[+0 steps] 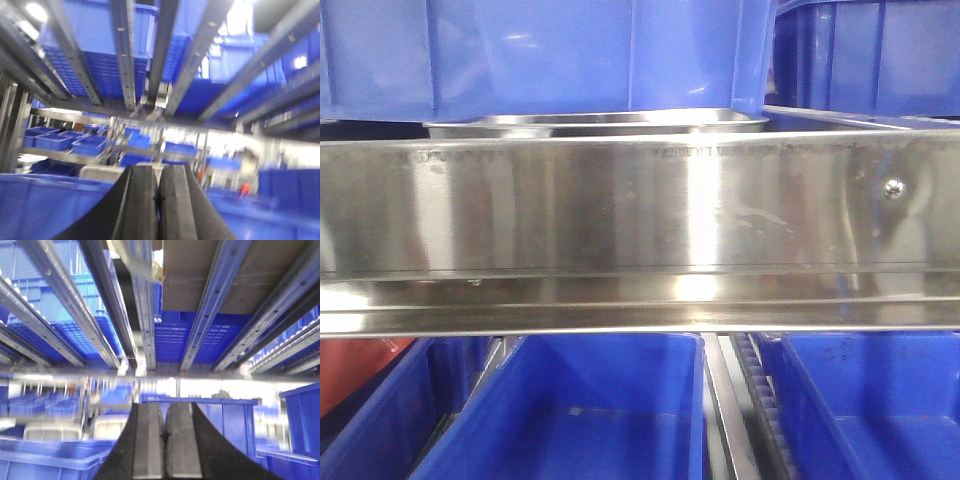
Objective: Stack silver trays without gaps
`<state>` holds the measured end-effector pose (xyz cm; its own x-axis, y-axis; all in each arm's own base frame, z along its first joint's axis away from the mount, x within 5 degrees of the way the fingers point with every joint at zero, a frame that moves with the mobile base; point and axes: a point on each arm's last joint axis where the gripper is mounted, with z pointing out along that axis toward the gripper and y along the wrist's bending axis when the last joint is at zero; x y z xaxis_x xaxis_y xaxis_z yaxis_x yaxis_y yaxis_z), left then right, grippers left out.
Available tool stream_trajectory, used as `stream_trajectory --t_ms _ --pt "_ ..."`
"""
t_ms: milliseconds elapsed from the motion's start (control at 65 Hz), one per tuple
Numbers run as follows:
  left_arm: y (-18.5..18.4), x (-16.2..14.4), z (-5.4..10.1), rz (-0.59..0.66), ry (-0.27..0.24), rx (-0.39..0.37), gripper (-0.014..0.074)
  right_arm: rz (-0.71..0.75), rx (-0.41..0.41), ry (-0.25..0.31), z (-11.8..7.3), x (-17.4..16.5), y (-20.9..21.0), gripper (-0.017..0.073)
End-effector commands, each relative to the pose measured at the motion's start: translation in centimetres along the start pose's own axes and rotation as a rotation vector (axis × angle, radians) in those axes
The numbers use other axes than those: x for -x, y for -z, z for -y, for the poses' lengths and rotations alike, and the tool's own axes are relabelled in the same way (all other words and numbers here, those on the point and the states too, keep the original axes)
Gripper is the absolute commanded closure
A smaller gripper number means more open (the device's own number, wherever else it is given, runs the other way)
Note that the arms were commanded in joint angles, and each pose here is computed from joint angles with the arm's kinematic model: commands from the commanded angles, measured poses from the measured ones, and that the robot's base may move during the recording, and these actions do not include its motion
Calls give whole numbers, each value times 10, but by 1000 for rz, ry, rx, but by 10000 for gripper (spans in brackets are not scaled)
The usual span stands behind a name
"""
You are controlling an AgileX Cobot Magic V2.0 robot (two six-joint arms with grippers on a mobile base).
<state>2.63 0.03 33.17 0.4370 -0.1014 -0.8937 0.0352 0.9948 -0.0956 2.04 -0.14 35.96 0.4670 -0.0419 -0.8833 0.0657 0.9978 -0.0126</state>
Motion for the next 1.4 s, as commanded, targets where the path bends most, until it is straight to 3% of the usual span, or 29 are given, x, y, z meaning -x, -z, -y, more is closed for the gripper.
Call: stream_trajectory --t_ms 0,108,262,523,739,816,954,1031,1170,1293,1385 --pt "-10 9 1 -110 -70 7 603 -111 9 20 -1 8 -19 638" --pt "-28 17 1 -213 -77 22 603 -260 19 20 -1 10 -48 638" --pt "-61 16 -3 -434 -166 57 603 -535 40 19 -3 4 -88 638" --pt "-119 -5 -7 -776 -167 100 603 -917 72 10 -5 -14 -144 638" --pt "-159 -31 -8 -762 -160 74 603 -960 72 -10 -6 -41 -173 638" --pt "-166 -42 -6 -785 -74 75 603 -951 69 -10 -6 -46 -179 638" --pt "-183 -57 -5 -743 1 74 603 -915 62 -10 -6 -54 -190 638" --pt "-191 -68 -6 -745 17 77 603 -919 43 -68 -6 -62 -197 638" --pt "-204 -94 -8 -890 16 91 606 -1017 59 -87 -12 -92 -207 638" --pt "-219 -105 3 -999 12 55 608 -1099 102 -91 -25 -120 -214 636" --pt "-232 -110 19 -1010 16 4 608 -1155 109 -136 -37 -138 -218 636"
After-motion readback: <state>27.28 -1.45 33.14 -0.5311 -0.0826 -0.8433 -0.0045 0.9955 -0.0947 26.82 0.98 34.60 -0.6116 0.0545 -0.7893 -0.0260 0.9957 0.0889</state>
